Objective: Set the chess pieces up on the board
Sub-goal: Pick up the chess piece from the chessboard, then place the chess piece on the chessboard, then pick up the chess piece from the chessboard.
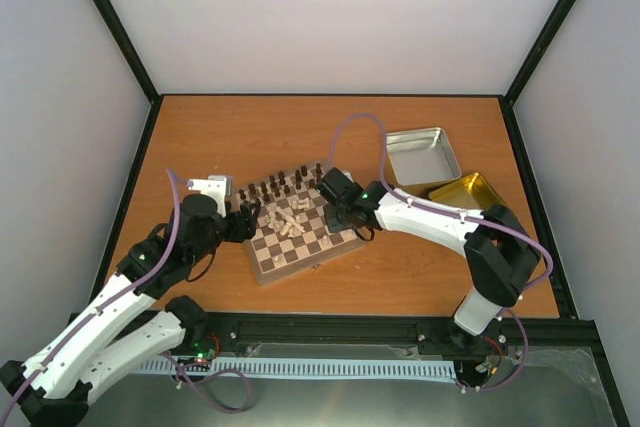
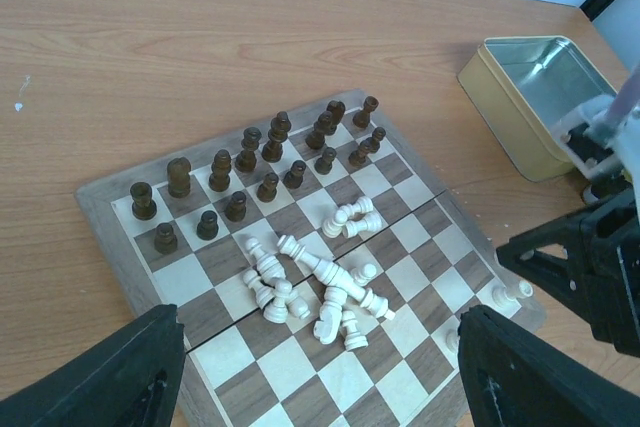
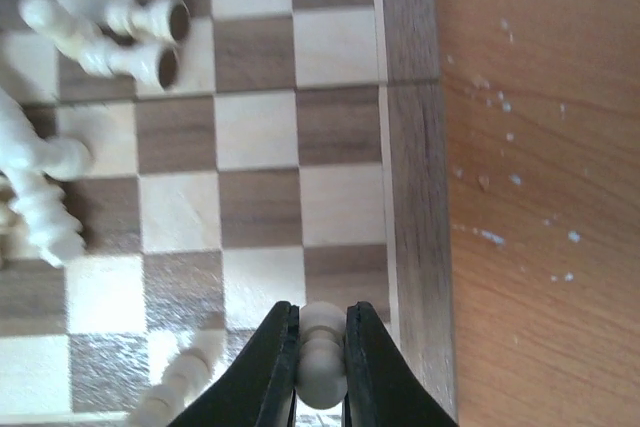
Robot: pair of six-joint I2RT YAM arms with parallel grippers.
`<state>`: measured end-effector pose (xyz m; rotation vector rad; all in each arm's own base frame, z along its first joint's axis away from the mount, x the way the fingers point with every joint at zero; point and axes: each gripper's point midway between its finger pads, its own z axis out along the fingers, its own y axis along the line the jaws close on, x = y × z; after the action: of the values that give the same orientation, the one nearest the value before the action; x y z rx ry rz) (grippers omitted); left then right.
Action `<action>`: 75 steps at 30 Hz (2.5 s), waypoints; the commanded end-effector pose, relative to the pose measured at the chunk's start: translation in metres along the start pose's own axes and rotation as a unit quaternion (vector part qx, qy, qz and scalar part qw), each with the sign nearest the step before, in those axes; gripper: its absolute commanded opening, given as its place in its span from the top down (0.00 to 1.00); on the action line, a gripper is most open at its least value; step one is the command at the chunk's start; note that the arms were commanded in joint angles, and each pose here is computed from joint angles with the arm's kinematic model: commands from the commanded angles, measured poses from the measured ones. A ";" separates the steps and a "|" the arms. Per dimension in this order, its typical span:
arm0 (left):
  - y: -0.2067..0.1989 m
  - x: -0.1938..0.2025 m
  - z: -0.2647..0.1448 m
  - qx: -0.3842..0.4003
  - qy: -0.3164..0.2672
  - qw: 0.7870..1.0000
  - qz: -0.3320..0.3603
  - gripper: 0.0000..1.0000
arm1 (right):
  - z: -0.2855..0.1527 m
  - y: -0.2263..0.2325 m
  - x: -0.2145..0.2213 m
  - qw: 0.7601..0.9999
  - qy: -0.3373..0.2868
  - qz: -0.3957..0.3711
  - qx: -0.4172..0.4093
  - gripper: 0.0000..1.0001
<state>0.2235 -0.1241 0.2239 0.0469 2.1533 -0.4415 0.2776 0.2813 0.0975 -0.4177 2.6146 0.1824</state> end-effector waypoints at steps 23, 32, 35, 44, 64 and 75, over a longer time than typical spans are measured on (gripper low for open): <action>0.000 -0.006 0.002 -0.003 -0.009 1.000 -0.003 0.25 | 0.038 -0.013 0.021 0.997 0.072 -0.020 0.027 0.87; 0.000 -0.006 0.000 -0.002 -0.013 1.000 -0.004 0.24 | 0.042 -0.015 0.026 0.996 0.081 -0.025 0.031 0.82; 0.000 -0.006 0.000 -0.001 -0.012 1.000 -0.003 0.25 | 0.039 -0.018 0.022 0.996 0.075 -0.024 0.039 0.73; 0.000 -0.007 0.000 -0.002 -0.014 1.000 -0.004 0.25 | 0.014 -0.010 -0.016 0.999 0.016 -0.024 0.028 0.63; 0.005 -0.015 -0.010 -0.009 -0.038 0.999 -0.017 0.24 | 0.042 0.096 -0.033 0.993 0.038 -0.055 -0.098 0.58; 0.004 -0.014 -0.009 -0.008 -0.035 0.999 -0.016 0.24 | 0.057 0.097 -0.024 0.993 0.056 -0.060 -0.087 0.79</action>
<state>0.2229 -0.1163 0.2327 0.0086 2.1104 -0.4347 0.2884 0.3848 0.0618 -0.6627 2.6923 0.3567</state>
